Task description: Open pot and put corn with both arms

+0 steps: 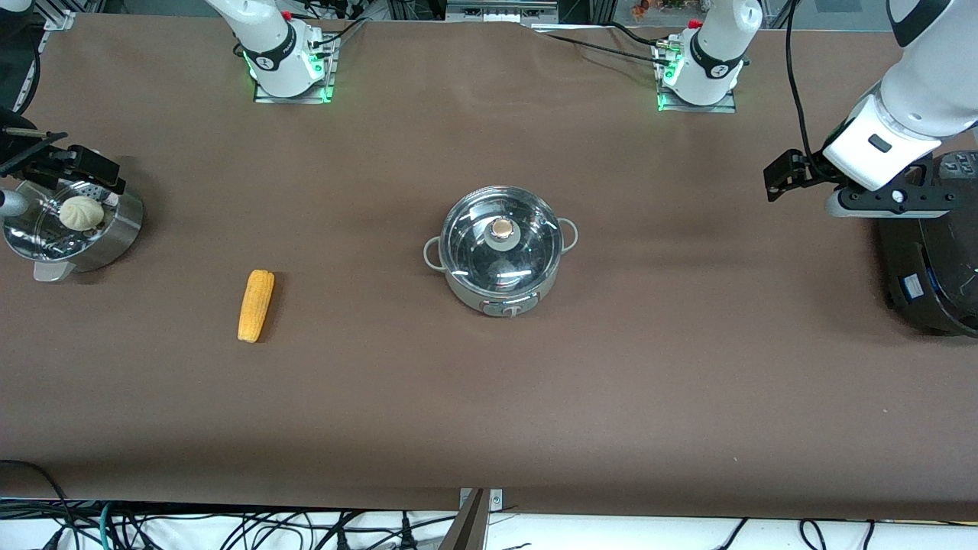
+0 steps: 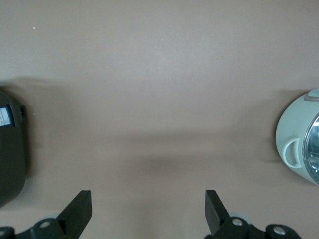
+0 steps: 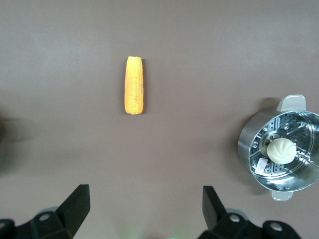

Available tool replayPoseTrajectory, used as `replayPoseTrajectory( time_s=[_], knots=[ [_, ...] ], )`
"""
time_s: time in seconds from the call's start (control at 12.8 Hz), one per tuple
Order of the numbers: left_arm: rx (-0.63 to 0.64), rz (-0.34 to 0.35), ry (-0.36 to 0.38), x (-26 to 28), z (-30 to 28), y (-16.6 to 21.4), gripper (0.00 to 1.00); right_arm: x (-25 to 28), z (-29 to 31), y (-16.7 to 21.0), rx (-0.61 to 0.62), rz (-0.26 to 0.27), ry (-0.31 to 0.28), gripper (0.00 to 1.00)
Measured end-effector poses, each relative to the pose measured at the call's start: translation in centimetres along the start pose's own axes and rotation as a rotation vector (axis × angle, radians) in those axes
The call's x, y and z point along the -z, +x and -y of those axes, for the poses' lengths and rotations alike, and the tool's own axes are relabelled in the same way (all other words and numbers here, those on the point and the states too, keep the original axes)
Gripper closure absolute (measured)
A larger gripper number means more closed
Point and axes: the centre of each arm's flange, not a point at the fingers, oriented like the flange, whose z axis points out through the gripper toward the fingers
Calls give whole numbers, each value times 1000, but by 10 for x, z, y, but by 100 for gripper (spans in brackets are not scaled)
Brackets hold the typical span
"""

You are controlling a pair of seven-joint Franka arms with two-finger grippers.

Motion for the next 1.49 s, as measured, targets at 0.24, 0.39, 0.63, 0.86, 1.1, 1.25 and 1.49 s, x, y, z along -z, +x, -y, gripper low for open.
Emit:
replayPoseTrajectory(
  time_s=[0.24,0.39,0.63,0.86,1.1,1.25,1.49],
  knots=[
    [1,3,0,0,0,0,0,-1,0,0,0,1,0,0],
    [1,12,2,-1,1,-1,0,-3,0,2,0,6,0,0],
    [1,18,3,-1,1,-2,0,-6,0,3,0,10,0,0],
    [0,18,3,-1,0,-2,0,-6,0,3,0,10,0,0],
    [-11,18,4,-1,-6,-3,0,-6,0,3,0,10,0,0],
    [-17,18,4,-1,-9,-3,0,-5,0,3,0,10,0,0],
    [-18,14,3,1,-10,-3,0,-5,0,3,0,10,0,0]
  ],
)
